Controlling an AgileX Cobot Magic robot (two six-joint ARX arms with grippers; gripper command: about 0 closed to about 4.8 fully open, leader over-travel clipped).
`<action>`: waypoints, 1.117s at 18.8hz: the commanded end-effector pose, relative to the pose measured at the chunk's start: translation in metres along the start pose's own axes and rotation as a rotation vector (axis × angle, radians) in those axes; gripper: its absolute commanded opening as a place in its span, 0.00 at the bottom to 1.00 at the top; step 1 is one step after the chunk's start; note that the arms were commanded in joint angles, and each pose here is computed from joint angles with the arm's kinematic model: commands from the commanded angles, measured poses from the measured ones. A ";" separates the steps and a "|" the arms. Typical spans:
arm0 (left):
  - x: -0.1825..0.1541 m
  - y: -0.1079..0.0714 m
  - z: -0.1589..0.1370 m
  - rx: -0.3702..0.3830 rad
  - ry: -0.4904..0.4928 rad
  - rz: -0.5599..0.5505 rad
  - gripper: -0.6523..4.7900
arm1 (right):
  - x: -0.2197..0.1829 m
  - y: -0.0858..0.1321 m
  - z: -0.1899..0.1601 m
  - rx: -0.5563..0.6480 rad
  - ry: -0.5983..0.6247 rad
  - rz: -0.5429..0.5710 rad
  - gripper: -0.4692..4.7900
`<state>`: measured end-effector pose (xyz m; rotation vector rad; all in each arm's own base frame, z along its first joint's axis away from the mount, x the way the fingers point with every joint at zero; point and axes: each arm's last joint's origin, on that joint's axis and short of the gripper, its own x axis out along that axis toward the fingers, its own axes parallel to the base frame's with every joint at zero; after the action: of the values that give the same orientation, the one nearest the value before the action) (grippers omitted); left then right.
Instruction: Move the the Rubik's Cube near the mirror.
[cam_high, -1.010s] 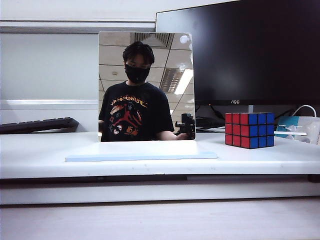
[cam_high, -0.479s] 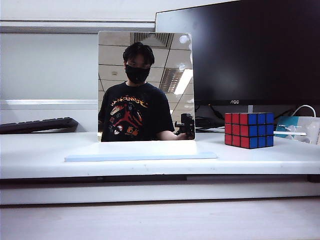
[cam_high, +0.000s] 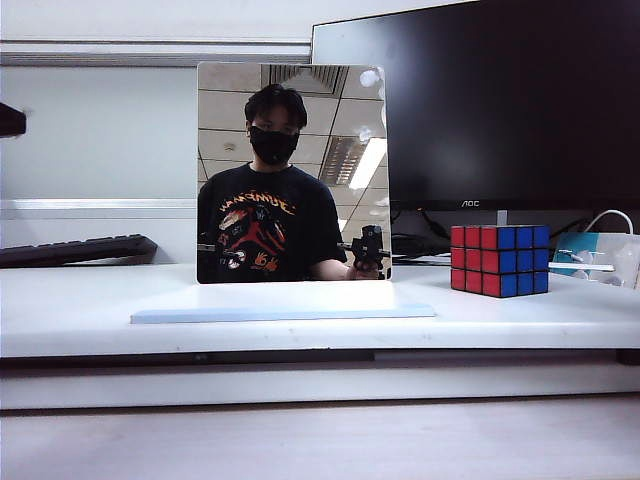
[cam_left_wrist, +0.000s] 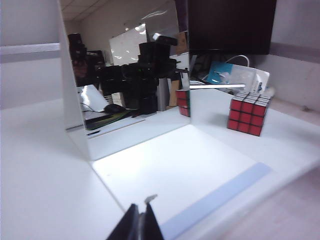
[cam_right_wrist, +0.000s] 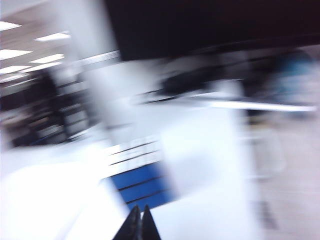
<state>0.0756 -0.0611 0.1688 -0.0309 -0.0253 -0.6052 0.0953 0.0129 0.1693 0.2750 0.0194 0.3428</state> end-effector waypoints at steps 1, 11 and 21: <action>0.000 0.000 0.001 0.002 -0.011 0.003 0.16 | -0.003 0.006 0.016 -0.012 -0.051 0.040 0.09; 0.000 0.000 0.001 0.002 -0.011 0.003 0.16 | 0.035 0.016 0.056 -0.127 0.071 0.169 1.00; 0.000 0.000 0.001 0.002 -0.012 0.003 0.16 | 0.111 0.018 0.020 -0.319 0.256 0.089 1.00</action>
<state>0.0757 -0.0610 0.1685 -0.0300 -0.0232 -0.6018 0.1905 0.0594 0.1942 -0.0820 0.2535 0.4633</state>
